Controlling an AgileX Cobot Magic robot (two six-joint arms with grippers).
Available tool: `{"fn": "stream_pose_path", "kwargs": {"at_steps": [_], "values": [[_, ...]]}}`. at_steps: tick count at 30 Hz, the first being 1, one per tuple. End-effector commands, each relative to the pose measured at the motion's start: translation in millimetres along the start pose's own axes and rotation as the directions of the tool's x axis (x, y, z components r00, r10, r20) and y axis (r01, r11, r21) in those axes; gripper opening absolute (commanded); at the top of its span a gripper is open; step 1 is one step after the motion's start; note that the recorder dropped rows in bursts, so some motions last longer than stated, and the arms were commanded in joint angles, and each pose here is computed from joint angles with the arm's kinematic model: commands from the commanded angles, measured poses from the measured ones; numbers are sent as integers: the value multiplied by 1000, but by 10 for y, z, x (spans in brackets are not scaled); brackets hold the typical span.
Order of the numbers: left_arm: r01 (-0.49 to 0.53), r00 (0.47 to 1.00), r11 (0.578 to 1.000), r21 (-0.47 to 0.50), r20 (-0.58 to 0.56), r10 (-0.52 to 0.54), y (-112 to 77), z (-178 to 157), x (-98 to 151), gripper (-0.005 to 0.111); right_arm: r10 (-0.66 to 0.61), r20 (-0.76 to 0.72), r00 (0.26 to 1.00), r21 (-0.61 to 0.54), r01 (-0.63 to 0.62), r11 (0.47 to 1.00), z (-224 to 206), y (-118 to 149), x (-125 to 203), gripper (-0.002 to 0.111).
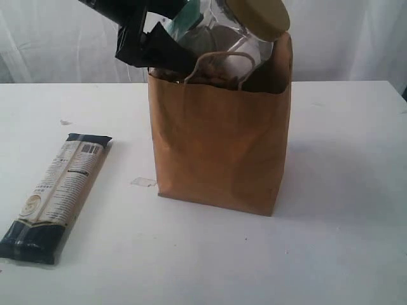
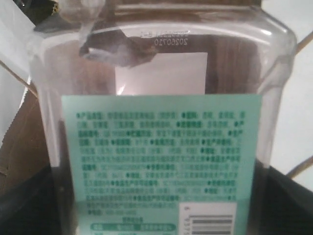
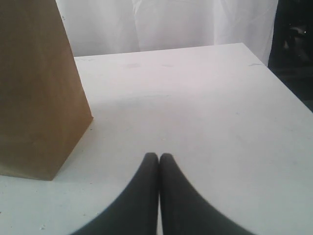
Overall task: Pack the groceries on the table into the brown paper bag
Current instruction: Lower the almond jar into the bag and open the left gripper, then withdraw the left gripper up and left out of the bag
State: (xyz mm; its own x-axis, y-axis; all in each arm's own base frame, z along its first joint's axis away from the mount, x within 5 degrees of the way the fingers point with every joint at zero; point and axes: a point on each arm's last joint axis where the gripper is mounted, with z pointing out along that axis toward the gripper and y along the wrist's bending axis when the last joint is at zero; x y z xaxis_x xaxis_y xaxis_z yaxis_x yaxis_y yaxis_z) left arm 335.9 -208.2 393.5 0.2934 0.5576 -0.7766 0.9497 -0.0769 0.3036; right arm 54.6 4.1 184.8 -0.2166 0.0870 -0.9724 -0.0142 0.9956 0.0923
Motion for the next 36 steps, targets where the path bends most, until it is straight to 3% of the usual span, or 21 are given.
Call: {"fn": "stream_pose_path", "kwargs": {"at_steps": [1, 12, 20, 29, 32, 36], "values": [[-12, 999, 1000, 15, 42, 11, -36, -41, -100, 58, 2, 16, 1000, 3, -2, 1000, -5, -1, -22, 0], [-14, 1000, 1000, -13, -18, 14, -10, -40, -46, 60, 2, 16, 1000, 3, -2, 1000, -5, -1, -22, 0], [24, 997, 999, -23, -73, -26, 62, 75, 110, 106, 2, 16, 1000, 3, -2, 1000, -5, -1, -22, 0], [22, 997, 998, -55, -70, -26, 92, 74, 108, 105, 2, 16, 1000, 3, -2, 1000, -5, -1, -22, 0], [130, 988, 990, -49, -74, -133, 78, 74, 115, 105, 2, 16, 1000, 3, -2, 1000, -5, -1, -22, 0], [118, 987, 991, -60, -106, -124, 73, 48, 125, 105, 2, 16, 1000, 3, -2, 1000, -5, -1, -22, 0]]}}
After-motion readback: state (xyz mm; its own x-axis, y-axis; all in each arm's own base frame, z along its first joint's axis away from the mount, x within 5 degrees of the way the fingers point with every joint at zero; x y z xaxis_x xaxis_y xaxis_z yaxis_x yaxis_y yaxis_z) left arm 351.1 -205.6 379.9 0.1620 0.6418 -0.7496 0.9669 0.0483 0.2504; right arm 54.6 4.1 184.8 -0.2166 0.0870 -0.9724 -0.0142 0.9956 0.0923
